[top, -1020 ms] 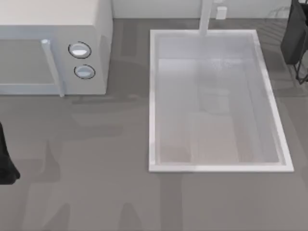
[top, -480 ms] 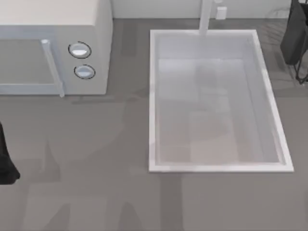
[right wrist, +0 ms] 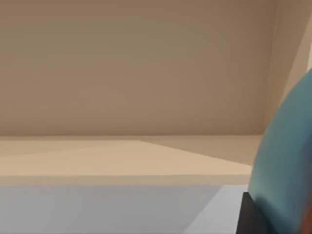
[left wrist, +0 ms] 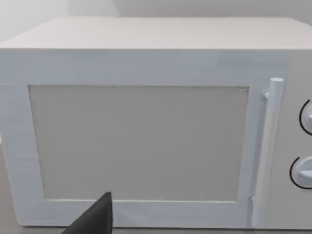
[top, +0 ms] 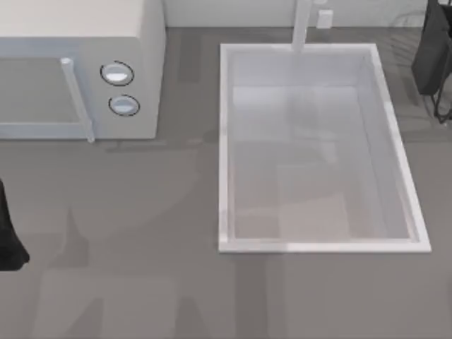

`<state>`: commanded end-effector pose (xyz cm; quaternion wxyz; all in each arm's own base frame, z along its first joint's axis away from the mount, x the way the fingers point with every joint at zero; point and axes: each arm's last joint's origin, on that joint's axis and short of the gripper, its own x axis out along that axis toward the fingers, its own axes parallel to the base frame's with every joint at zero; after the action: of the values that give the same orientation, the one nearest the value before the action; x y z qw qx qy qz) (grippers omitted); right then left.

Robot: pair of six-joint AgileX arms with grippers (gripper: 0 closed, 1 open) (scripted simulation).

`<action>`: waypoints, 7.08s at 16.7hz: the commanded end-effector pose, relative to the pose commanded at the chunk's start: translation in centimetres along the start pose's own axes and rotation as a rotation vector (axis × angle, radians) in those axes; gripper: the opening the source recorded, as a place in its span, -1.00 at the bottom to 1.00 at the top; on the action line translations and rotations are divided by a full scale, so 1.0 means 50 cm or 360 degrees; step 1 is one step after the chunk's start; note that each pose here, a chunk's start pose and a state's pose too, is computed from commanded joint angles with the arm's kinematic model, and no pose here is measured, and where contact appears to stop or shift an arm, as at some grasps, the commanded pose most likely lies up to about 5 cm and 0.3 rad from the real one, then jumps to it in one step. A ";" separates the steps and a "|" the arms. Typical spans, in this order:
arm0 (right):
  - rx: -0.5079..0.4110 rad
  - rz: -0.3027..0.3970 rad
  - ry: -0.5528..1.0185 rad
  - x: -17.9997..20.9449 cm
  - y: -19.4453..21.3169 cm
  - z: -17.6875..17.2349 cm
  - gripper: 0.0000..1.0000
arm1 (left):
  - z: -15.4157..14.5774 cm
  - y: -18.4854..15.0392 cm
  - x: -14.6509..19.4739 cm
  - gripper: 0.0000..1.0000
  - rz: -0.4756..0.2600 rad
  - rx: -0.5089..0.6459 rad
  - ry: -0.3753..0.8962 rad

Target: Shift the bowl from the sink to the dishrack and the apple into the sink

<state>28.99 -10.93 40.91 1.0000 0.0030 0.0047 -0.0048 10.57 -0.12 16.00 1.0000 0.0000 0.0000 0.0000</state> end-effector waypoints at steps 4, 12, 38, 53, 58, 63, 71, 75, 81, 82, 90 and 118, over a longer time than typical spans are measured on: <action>0.0000 0.0000 0.0000 0.076 -0.018 -0.085 -1.00 | 0.000 0.000 0.000 1.00 0.0000 0.0000 0.0000; -0.0016 -0.0001 -0.0030 0.178 -0.007 -0.335 -1.00 | 0.000 0.000 0.000 1.00 0.0000 0.0000 0.0000; -0.0010 0.0000 -0.0015 0.181 0.003 -0.379 1.00 | 0.000 0.000 0.000 1.00 0.0000 0.0000 0.0000; -0.0019 -0.0008 -0.0020 -0.043 0.117 -0.279 1.00 | 0.000 0.000 0.000 1.00 0.0000 0.0000 0.0000; -0.0038 -0.0006 -0.0014 -0.225 0.174 -0.317 1.00 | 0.000 0.000 0.000 1.00 0.0000 0.0000 0.0000; -0.0035 0.0004 -0.0019 -0.336 0.200 -0.420 1.00 | 0.000 0.000 0.000 1.00 0.0000 0.0000 0.0000; -0.0010 0.0015 -0.0015 -0.366 0.210 -0.503 1.00 | 0.000 0.000 0.000 1.00 0.0000 0.0000 0.0000; -0.0010 0.0015 -0.0015 -0.366 0.210 -0.503 1.00 | 0.000 0.000 0.000 1.00 0.0000 0.0000 0.0000; -0.0010 0.0015 -0.0015 -0.366 0.210 -0.503 1.00 | 0.000 0.000 0.000 1.00 0.0000 0.0000 0.0000; -0.0010 0.0015 -0.0015 -0.366 0.210 -0.503 1.00 | 0.000 0.000 0.000 1.00 0.0000 0.0000 0.0000; -0.0010 0.0015 -0.0015 -0.366 0.210 -0.503 1.00 | 0.000 0.000 0.000 1.00 0.0000 0.0000 0.0000; -0.0060 -0.0055 0.2276 -0.014 0.064 -0.396 1.00 | 0.000 0.000 0.000 1.00 0.0000 0.0000 0.0000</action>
<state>28.14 -7.61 21.15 0.7516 -0.0120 0.6592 -0.0174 10.57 -0.12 16.00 1.0000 0.0000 0.0000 0.0000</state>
